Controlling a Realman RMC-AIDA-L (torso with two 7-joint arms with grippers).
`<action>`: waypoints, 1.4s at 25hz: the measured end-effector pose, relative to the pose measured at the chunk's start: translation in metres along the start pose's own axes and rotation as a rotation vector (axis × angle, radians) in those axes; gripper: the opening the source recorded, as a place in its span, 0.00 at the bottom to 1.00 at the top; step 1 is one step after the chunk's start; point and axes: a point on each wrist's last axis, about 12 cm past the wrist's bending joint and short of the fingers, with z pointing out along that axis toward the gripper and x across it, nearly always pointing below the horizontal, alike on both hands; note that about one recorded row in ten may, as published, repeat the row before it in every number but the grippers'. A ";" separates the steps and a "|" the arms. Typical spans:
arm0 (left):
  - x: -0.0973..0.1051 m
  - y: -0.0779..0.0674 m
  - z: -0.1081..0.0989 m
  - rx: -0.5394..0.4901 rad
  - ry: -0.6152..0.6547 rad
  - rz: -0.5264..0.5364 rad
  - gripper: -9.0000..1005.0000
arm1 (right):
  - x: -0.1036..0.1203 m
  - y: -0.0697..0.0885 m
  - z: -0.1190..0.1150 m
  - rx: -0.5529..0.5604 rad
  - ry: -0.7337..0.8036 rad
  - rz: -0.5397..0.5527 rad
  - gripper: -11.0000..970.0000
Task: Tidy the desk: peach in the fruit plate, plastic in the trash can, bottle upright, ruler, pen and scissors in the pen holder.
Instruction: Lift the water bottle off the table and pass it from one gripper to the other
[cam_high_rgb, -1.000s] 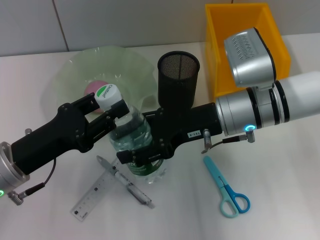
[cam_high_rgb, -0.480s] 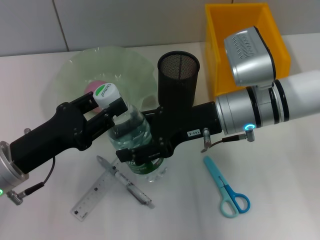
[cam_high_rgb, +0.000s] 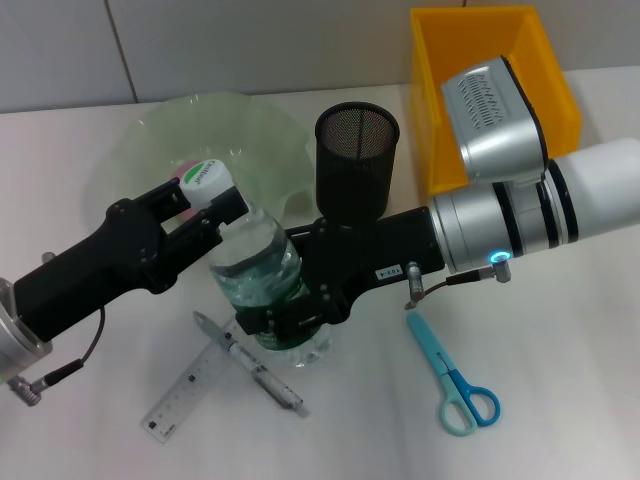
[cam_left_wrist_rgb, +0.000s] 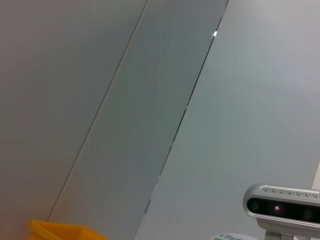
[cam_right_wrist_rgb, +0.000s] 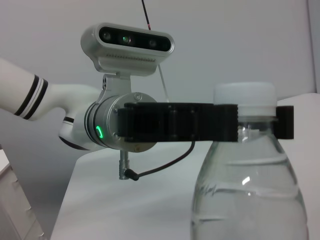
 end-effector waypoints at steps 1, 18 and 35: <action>0.000 0.000 -0.001 -0.003 -0.002 0.001 0.45 | 0.000 0.000 0.000 0.001 0.001 -0.001 0.80; -0.003 0.002 -0.003 -0.017 -0.023 0.002 0.45 | 0.001 0.001 -0.001 -0.004 0.016 -0.003 0.80; -0.005 0.002 -0.003 -0.022 -0.037 -0.005 0.45 | 0.006 0.000 -0.005 0.006 0.034 0.010 0.80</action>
